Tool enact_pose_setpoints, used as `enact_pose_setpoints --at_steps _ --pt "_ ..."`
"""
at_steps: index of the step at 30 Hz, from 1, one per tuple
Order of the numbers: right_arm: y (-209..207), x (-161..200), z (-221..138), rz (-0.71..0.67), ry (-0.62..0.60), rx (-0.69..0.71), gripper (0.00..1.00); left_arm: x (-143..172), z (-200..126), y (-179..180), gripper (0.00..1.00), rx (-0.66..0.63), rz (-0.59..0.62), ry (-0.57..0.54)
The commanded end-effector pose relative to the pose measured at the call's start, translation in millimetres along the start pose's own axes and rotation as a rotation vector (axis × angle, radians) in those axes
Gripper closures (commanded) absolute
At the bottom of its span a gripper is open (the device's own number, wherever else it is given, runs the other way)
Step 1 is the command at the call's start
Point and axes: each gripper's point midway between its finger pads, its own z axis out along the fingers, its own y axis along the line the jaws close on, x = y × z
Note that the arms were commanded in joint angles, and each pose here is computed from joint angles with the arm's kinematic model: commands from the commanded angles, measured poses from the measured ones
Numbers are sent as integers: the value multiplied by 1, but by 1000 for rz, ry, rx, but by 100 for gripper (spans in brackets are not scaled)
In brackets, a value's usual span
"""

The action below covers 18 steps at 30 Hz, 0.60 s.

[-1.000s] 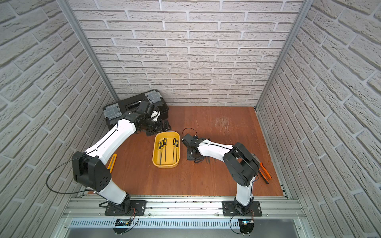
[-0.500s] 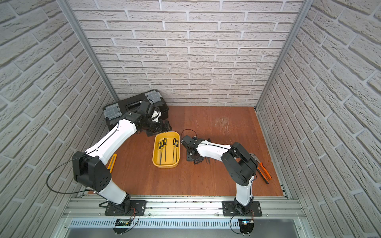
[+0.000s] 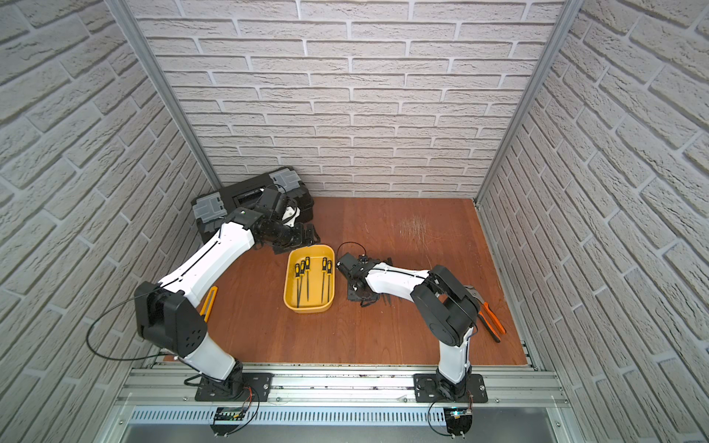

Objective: Take the file tool out of the storage box
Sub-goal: Place the file tool at the center of the board, then pick up the file tool from the storage box.

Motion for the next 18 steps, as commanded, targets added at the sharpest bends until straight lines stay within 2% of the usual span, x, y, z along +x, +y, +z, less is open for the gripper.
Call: enact_pose_setpoints --at_steps 1,6,13,16,18 --pt "-7 9 5 -5 11 33 84 2 6 1 1 -6 4 9" --pt "-9 4 -4 -15 -6 37 76 4 10 3 2 -20 8 27" --pt "-9 -15 -52 -68 -114 -22 65 12 24 9 2 -65 35 74" --pt "-13 -16 -70 -91 -136 -41 63 15 35 12 4 -95 46 93" --pt "-11 -15 -82 -103 -148 -92 57 17 44 14 10 -125 59 108"
